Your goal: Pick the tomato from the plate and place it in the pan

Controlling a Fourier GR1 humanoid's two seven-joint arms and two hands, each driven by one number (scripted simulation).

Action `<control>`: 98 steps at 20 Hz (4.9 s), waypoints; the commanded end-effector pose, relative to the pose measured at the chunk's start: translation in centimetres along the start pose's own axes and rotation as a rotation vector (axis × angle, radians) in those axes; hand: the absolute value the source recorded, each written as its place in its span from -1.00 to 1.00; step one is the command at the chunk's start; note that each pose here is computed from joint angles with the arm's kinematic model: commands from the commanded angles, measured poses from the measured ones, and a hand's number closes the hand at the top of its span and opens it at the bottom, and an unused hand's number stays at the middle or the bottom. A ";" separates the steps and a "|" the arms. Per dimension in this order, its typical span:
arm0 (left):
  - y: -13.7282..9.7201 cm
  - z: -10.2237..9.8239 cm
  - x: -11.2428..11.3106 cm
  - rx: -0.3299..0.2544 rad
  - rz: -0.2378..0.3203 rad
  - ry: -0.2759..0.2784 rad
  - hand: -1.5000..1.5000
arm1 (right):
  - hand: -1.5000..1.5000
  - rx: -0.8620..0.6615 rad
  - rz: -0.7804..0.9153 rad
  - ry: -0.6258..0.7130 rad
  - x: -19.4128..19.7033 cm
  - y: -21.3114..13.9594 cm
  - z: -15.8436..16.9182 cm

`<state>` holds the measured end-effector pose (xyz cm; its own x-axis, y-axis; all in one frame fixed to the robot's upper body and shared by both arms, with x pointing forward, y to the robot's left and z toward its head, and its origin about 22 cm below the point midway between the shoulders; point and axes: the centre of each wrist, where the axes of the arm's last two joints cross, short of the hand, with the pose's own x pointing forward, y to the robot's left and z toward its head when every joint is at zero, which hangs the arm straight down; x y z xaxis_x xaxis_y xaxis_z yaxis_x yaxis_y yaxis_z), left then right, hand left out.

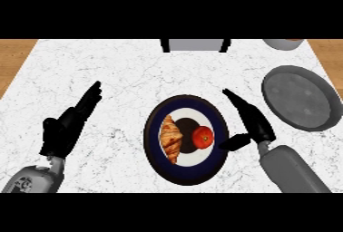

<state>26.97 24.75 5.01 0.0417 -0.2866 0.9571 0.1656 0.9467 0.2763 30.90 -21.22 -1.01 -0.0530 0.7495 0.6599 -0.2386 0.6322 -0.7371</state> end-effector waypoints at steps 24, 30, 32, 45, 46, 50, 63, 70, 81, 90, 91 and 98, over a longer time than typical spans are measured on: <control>-2.0 1.6 -0.2 0.011 0.001 -0.015 0.00 | -1.00 0.340 0.312 0.282 12.4 2.8 2.5; 1.0 0.6 0.6 0.008 -0.001 -0.009 0.00 | -1.00 0.328 0.303 0.272 10.7 4.8 0.8; 0.6 1.1 -0.7 -0.011 0.011 -0.007 0.00 | -1.00 0.336 0.318 0.284 8.9 6.2 0.0; 0.8 -0.3 0.2 0.006 -0.008 -0.012 0.00 | 1.00 0.436 0.365 0.189 9.7 7.9 -1.4; -0.2 -0.3 1.1 -0.011 -0.003 -0.016 0.00 | 1.00 0.458 0.373 0.183 9.8 6.9 -0.4; 0.8 -0.4 -0.9 -0.004 0.008 -0.007 0.00 | 1.00 0.415 0.345 0.149 7.1 7.9 0.4; 2.4 0.3 -0.4 0.025 -0.002 0.004 0.00 | 1.00 -0.071 0.371 0.238 11.8 4.5 8.1; 0.2 0.4 -0.8 0.029 0.004 -0.003 0.00 | 1.00 -0.464 0.422 0.082 15.4 0.8 11.6; -0.1 0.3 2.1 -0.002 0.000 -0.021 0.00 | 1.00 -0.641 0.276 0.180 11.4 -5.0 12.5; -1.1 0.4 1.9 -0.013 0.007 -0.017 0.00 | 1.00 -0.718 0.166 0.189 4.0 -10.0 6.4; -0.8 -1.3 1.9 -0.001 -0.007 -0.021 0.00 | 1.00 -0.721 0.175 0.186 3.0 -8.0 4.5; 0.9 -0.5 -1.5 -0.022 0.008 -0.022 0.00 | 1.00 -0.792 0.238 0.255 -5.6 -13.0 2.8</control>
<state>27.68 25.35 5.05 0.0308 -0.2834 0.9585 0.1778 0.9452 0.2738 29.79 -30.07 6.84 0.1957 0.8467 0.4948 0.4807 0.3570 -0.8009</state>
